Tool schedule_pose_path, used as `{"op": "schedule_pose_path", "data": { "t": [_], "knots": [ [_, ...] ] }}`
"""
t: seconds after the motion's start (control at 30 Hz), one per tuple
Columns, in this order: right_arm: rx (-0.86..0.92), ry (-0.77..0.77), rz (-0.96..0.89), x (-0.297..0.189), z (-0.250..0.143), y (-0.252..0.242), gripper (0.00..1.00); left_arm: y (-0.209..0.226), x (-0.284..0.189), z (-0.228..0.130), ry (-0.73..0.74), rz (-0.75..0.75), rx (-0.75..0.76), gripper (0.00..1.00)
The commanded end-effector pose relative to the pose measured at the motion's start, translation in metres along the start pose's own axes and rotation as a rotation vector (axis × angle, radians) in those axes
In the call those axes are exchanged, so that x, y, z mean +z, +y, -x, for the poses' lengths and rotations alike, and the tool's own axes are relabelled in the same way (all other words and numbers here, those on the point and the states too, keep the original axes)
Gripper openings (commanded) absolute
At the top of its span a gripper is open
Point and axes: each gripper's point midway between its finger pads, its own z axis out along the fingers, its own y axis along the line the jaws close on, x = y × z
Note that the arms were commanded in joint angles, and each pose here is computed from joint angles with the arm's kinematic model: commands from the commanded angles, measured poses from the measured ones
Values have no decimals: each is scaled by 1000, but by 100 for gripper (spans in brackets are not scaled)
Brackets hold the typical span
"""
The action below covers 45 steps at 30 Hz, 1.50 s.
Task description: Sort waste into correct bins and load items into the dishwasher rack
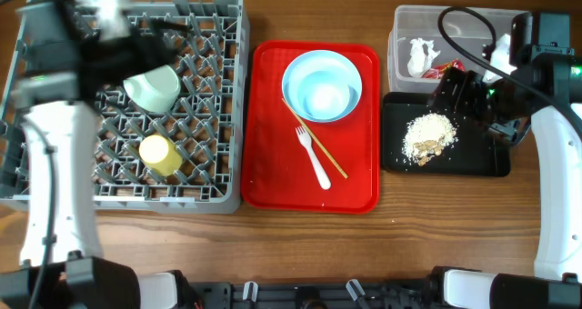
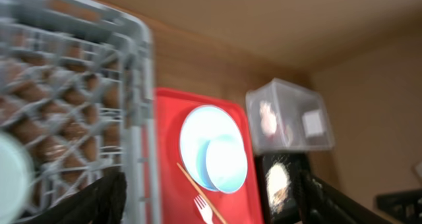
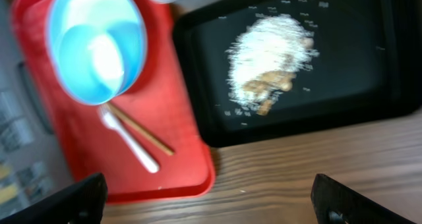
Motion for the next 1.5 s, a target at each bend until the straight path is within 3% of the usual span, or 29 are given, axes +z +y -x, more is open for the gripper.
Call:
{"op": "schedule_pose_path", "data": {
  "t": [0.0, 0.17, 0.33, 0.43, 0.7, 0.87, 1.03, 1.1, 1.13, 1.27, 1.33, 1.47],
  "knots": [
    [75, -53, -82, -9, 4, -17, 100, -24, 43, -21, 32, 189, 158, 87],
    [139, -68, -97, -19, 4, -36, 100, -90, 85, -51, 45, 145, 314, 87],
    [161, -66, -112, -25, 1, -52, 100, -120, 130, -71, 0, 213, 436, 93],
    [144, -64, -112, -25, 1, -52, 99, -138, 168, -94, 13, 171, 483, 94],
    [144, -63, -113, -25, 1, -52, 100, -121, 250, -183, 200, 171, 548, 91],
    [142, -63, -113, -25, 0, -52, 100, -87, 278, -233, 333, 223, 557, 79],
    [142, -64, -112, -25, 1, -52, 99, -61, 277, -259, 441, 284, 551, 55],
    [142, -64, -112, -25, 1, -52, 100, -56, 274, -264, 466, 299, 549, 45],
    [142, -64, -112, -25, 1, -52, 100, -56, 274, -264, 469, 300, 549, 34],
    [142, -64, -113, -25, 1, -52, 100, -58, 274, -262, 461, 295, 550, 28],
    [142, -63, -113, -25, 1, -52, 100, -58, 273, -262, 461, 295, 550, 14],
    [142, -64, -113, -25, 1, -52, 100, -60, 270, -261, 464, 296, 549, 6]
  ]
}}
